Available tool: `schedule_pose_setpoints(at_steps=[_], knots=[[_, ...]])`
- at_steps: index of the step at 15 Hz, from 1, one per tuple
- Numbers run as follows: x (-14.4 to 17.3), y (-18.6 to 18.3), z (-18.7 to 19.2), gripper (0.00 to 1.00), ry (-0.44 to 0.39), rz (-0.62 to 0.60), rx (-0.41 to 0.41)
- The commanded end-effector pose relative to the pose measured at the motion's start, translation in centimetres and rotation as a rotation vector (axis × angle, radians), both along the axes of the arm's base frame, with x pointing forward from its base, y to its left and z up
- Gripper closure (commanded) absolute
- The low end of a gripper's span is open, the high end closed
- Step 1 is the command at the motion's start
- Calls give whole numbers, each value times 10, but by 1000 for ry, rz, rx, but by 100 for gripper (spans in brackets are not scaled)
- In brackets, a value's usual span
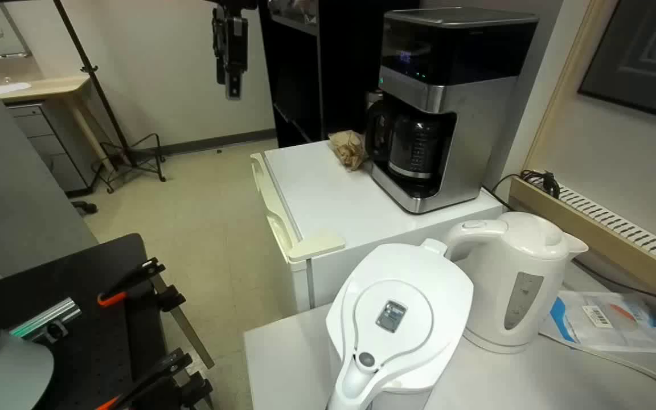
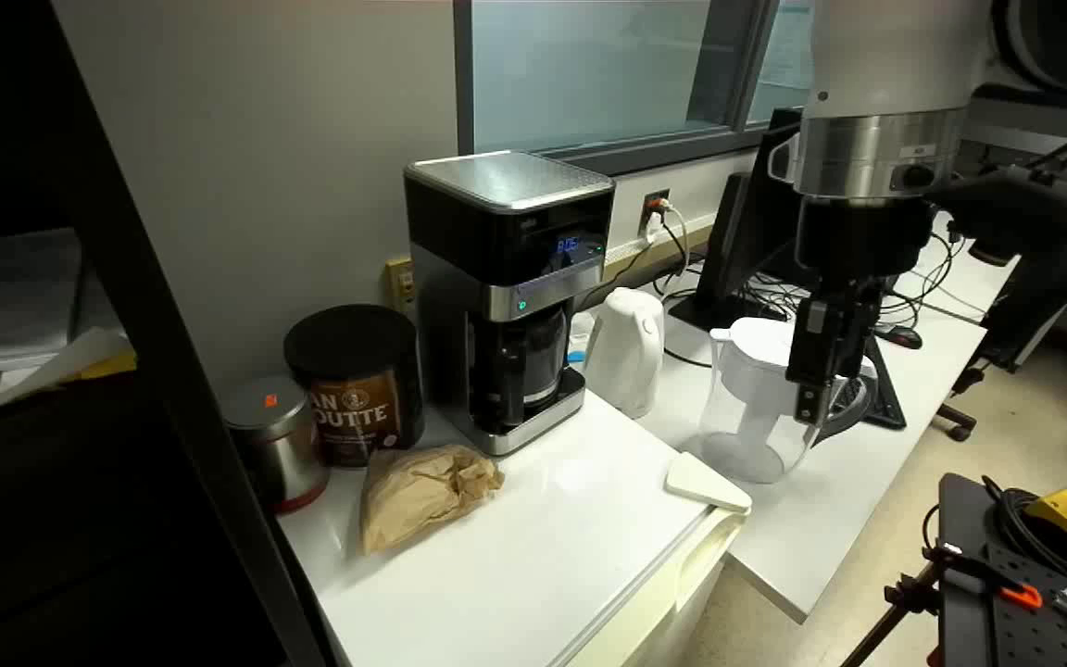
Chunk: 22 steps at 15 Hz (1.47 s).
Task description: Press a button on the coffee maker
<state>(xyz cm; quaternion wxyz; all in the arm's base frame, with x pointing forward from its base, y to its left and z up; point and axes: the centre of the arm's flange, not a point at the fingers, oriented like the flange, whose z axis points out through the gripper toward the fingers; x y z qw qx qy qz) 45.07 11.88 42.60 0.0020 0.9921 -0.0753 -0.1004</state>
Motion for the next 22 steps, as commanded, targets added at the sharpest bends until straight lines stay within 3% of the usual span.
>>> schedule_pose_setpoints(at_steps=[1,12,17,22], knots=[[0,0,0,0,0,0,0],[3,-3,-2,0,-25,14,-28],[17,-15,-3,0,-91,61,-138],[31,-34,-12,0,-161,165,-300]])
